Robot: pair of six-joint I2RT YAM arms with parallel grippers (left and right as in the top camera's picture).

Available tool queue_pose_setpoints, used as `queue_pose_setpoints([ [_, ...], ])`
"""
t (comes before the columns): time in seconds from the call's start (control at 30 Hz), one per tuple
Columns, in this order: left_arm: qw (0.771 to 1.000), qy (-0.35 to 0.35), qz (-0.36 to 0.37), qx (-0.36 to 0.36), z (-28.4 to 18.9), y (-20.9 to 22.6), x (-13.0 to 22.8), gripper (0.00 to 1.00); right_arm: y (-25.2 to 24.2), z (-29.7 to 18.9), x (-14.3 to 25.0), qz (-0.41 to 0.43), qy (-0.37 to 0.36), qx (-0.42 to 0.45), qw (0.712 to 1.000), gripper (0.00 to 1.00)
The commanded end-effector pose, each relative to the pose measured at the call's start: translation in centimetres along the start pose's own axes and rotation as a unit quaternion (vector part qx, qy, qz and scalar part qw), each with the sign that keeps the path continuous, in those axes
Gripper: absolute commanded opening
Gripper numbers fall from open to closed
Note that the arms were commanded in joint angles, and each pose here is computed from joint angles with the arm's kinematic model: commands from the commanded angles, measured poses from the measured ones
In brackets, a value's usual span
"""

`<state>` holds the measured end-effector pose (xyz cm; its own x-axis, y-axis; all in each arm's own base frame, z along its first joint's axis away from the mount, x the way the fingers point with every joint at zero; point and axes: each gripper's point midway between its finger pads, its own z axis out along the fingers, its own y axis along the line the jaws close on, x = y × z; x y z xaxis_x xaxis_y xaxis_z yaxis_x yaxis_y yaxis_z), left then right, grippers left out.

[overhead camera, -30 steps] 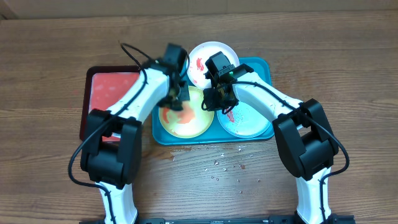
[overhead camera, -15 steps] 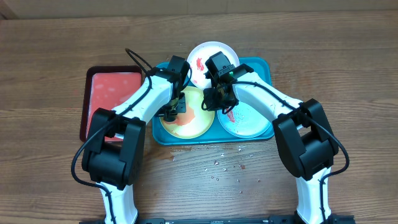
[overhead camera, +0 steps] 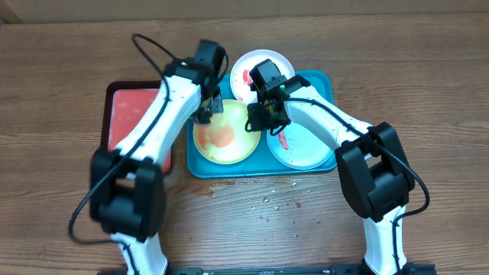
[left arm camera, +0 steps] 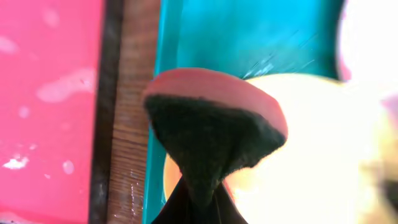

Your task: Clean dirty plates on tray and stack at the side

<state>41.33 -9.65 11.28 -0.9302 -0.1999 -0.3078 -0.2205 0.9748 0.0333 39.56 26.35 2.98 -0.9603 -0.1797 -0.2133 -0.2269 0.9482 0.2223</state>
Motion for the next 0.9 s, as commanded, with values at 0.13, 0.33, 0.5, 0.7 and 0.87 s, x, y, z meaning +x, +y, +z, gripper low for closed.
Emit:
queue_pose_setpoints([
  [0.13,0.987,-0.097,-0.123,0.032,-8.0,6.4,-4.9,0.04,2.6,-6.7,-3.9,-0.054,-0.094,0.039,0.993,0.04],
  [0.33,0.981,-0.058,-0.182,-0.013,-6.2,12.5,-4.4,0.04,2.3,-11.8,-6.2,-0.094,-0.179,0.171,0.964,0.04],
  [0.5,0.973,-0.038,-0.225,-0.027,-4.7,15.2,-4.3,0.04,2.4,-16.7,-7.6,-0.174,-0.251,0.345,0.887,0.04],
  [0.7,0.969,-0.027,-0.244,-0.039,-3.6,16.9,-4.2,0.04,4.6,-19.4,-6.9,-0.295,-0.239,0.457,0.804,0.04],
  [0.87,0.969,-0.019,-0.243,-0.046,-3.1,17.1,-4.0,0.04,7.0,-20.4,-6.6,-0.338,-0.248,0.481,0.77,0.04],
])
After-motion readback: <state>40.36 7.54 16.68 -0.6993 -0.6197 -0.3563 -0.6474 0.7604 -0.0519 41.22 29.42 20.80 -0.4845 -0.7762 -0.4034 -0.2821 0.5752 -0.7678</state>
